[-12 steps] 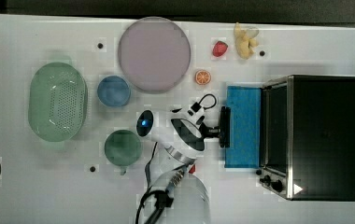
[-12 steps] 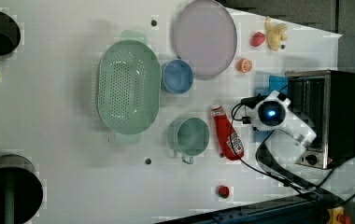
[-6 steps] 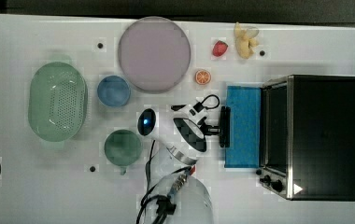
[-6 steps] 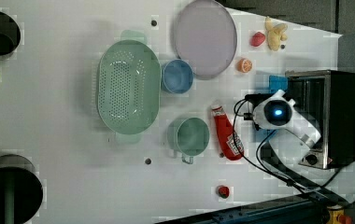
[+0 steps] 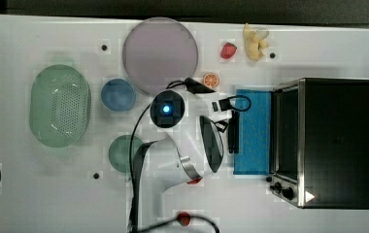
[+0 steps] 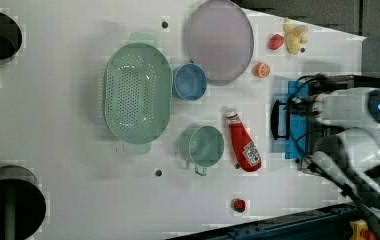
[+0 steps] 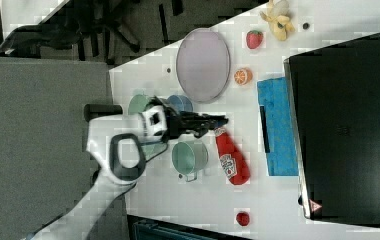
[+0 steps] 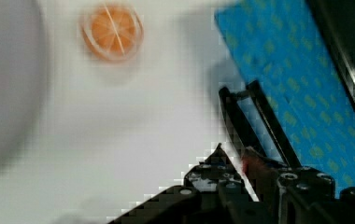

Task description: Flap open oven.

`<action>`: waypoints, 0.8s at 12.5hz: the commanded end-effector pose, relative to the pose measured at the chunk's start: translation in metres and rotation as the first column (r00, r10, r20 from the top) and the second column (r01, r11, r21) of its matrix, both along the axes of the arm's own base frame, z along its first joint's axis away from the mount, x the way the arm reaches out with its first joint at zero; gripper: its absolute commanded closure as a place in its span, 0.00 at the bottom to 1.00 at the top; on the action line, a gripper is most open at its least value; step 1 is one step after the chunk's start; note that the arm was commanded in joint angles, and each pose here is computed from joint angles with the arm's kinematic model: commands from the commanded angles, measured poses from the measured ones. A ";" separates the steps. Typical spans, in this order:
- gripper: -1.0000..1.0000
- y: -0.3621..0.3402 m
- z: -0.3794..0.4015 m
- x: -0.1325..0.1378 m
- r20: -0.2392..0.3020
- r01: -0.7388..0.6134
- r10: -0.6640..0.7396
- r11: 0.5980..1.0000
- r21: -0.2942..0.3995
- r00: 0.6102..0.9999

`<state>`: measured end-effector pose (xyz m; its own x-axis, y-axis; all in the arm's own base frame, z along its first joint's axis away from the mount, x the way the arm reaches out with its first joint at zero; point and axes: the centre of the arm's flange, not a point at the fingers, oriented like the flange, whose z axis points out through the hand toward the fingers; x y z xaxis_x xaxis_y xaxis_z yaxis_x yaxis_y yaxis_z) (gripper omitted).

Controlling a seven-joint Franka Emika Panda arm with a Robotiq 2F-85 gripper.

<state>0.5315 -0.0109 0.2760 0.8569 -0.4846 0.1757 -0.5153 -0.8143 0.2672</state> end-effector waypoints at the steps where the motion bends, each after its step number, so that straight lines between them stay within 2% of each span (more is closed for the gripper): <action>1: 0.82 -0.003 0.061 0.000 0.077 0.149 -0.155 0.985 0.085 0.985; 5: 0.82 -0.005 0.149 -0.024 0.029 0.333 -0.355 0.899 0.283 0.934; 7: 0.82 -0.008 0.210 -0.032 0.068 0.328 -0.366 0.891 0.314 0.928; 10: 0.82 -0.014 0.268 -0.047 0.004 0.362 -0.379 0.885 0.293 0.925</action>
<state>0.4849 -0.0223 0.5307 0.6385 -0.7692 0.0262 -0.7696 -0.6383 0.0158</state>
